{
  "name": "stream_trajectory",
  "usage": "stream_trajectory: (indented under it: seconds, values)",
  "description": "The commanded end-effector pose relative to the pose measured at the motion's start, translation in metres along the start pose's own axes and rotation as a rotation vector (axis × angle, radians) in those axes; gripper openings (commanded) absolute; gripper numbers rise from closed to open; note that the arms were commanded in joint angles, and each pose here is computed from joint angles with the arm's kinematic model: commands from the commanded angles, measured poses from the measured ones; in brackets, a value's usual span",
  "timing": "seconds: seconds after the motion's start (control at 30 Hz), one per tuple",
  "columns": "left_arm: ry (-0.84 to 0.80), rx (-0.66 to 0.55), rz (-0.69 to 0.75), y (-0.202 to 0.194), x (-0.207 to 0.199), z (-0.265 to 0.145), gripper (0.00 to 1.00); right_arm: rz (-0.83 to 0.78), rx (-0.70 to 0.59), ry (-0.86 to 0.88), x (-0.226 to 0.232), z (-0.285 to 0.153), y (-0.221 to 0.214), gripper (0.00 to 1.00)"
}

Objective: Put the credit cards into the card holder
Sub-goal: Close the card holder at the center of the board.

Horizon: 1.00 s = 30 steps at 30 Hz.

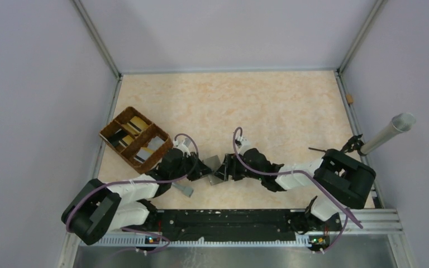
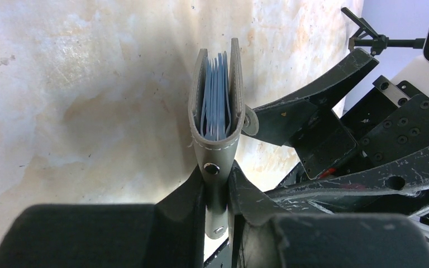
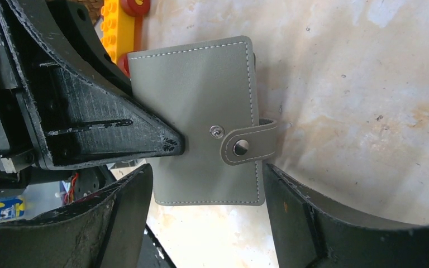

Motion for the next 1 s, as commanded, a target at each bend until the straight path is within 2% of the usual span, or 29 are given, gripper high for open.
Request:
stream_trajectory:
  seconds: [0.0,0.17,0.5,0.63,0.73,0.87,0.97]
  values:
    - [-0.032,-0.014,0.013,0.001,-0.003,0.002,0.18,-0.028,-0.008,-0.02,0.014,0.009,0.001,0.7]
    - [-0.027,-0.012,0.009,0.0,-0.001,0.003,0.24,-0.024,0.016,-0.03,0.014,0.013,-0.004,0.7]
    - [-0.03,-0.003,-0.011,-0.001,0.0,0.004,0.25,-0.024,0.016,0.019,0.021,0.011,-0.004,0.68]
    - [-0.055,-0.006,-0.019,-0.001,-0.003,0.003,0.29,-0.024,0.013,0.039,0.024,0.009,-0.002,0.69]
    - [-0.051,-0.01,-0.018,-0.001,-0.003,0.002,0.23,-0.021,0.007,0.036,0.024,0.008,-0.001,0.7]
    - [-0.034,-0.013,-0.018,-0.002,0.0,0.001,0.0,-0.016,-0.025,-0.006,0.025,0.0,0.003,0.72]
    - [-0.013,-0.012,-0.005,-0.001,0.001,0.001,0.0,-0.016,-0.084,-0.086,0.022,-0.008,0.01,0.73]
Point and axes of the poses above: each gripper's point midway between its finger pads, its own z axis out along the fingers, its own x axis along the line the jaws close on, y = z × x, the point moved 10 cm from there along -z, back along the fingers, and after that the axes turned 6 degrees about z, right-handed, at the moved point
